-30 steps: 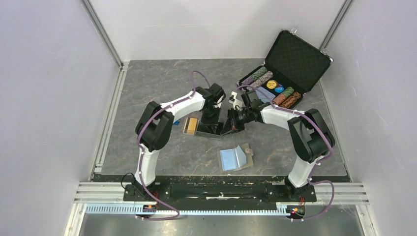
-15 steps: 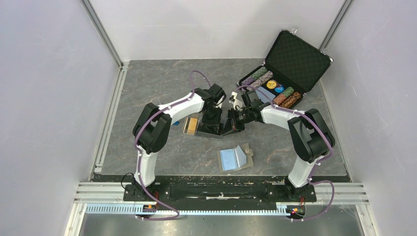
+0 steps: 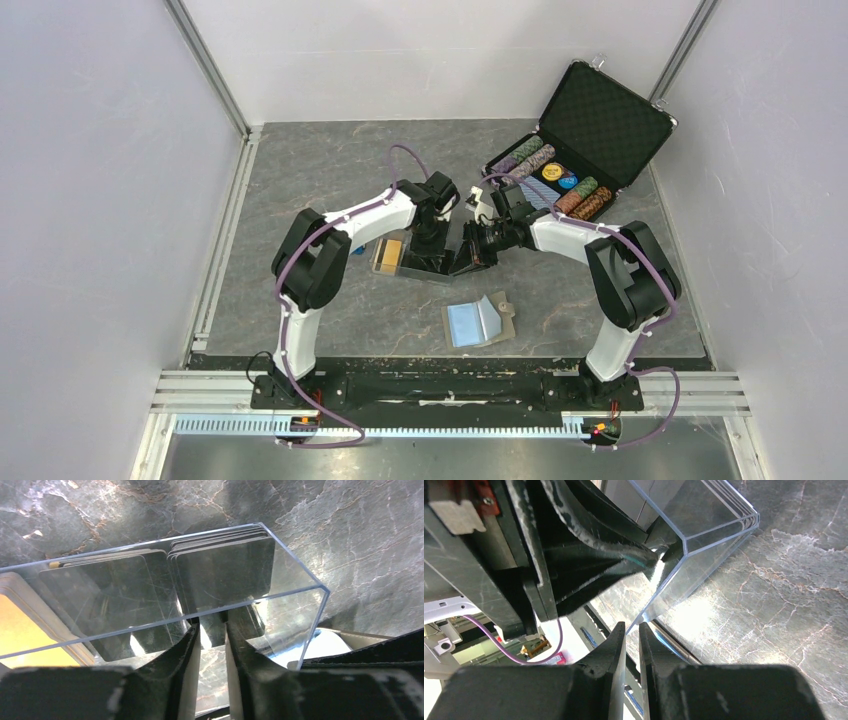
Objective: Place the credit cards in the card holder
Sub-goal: Pick up the credit card from the storage box.
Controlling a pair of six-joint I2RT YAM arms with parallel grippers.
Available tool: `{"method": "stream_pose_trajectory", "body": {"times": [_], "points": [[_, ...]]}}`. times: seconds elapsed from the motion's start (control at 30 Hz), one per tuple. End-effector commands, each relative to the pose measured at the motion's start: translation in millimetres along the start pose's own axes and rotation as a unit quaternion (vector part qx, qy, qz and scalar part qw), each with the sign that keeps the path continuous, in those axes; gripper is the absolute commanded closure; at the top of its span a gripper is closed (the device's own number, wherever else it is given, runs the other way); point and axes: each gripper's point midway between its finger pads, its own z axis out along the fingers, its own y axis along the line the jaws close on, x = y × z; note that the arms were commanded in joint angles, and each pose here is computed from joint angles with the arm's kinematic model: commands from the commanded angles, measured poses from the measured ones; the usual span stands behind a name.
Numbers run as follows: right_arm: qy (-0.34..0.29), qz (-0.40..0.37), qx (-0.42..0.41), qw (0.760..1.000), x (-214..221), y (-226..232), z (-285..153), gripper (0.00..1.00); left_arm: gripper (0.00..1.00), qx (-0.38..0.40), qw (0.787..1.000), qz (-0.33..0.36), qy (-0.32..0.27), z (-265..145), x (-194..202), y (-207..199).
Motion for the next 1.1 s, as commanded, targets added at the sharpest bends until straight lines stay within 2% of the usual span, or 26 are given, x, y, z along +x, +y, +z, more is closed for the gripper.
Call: {"method": "stream_pose_trajectory", "body": {"times": [0.0,0.1,0.23,0.33,0.5,0.73,0.8,0.9,0.93,1.03,1.07], "points": [[0.004,-0.021,-0.008,1.0,2.6,4.8,1.7,0.85,0.59,0.008,1.0,0.001,-0.03,-13.0,-10.9,-6.2],[0.004,-0.021,-0.008,1.0,3.1,4.4,1.9,0.85,0.43,0.013,0.998,-0.007,-0.064,-27.9,-20.4,-8.9],[0.005,-0.02,-0.007,1.0,3.9,3.6,2.3,0.85,0.4,0.017,0.995,-0.022,-0.095,-37.2,-26.3,-4.7],[0.006,-0.019,-0.007,1.0,4.1,3.4,2.5,0.85,0.42,0.024,0.995,-0.038,-0.087,-31.2,-23.6,3.0],[0.005,-0.02,-0.007,1.0,3.9,3.3,2.4,0.86,0.47,0.05,0.997,-0.041,-0.05,-9.2,-13.2,-0.6],[0.005,-0.02,-0.005,1.0,4.1,2.5,2.5,0.86,0.63,0.082,0.996,-0.04,-0.022,5.9,-7.1,-13.4],[0.005,-0.019,-0.005,1.0,4.5,1.9,2.8,0.86,0.7,0.093,0.995,-0.034,-0.021,4.5,-7.8,-20.6],[0.004,-0.02,-0.005,1.0,3.5,2.7,2.6,0.86,0.89,0.097,0.995,-0.03,-0.023,2.2,-9.2,-24.2],[0.005,-0.02,-0.005,1.0,3.3,2.6,2.7,0.86,0.92,0.09,0.995,-0.029,-0.025,1.4,-9.7,-22.2],[0.005,-0.021,-0.005,1.0,4.1,2.8,2.6,0.86,0.92,0.061,0.998,-0.023,-0.025,-1.7,-10.3,-13.3],[0.005,-0.021,-0.005,1.0,4.0,2.6,2.6,0.86,0.88,0.054,0.998,-0.021,-0.024,-2.5,-9.8,-10.9]]}}
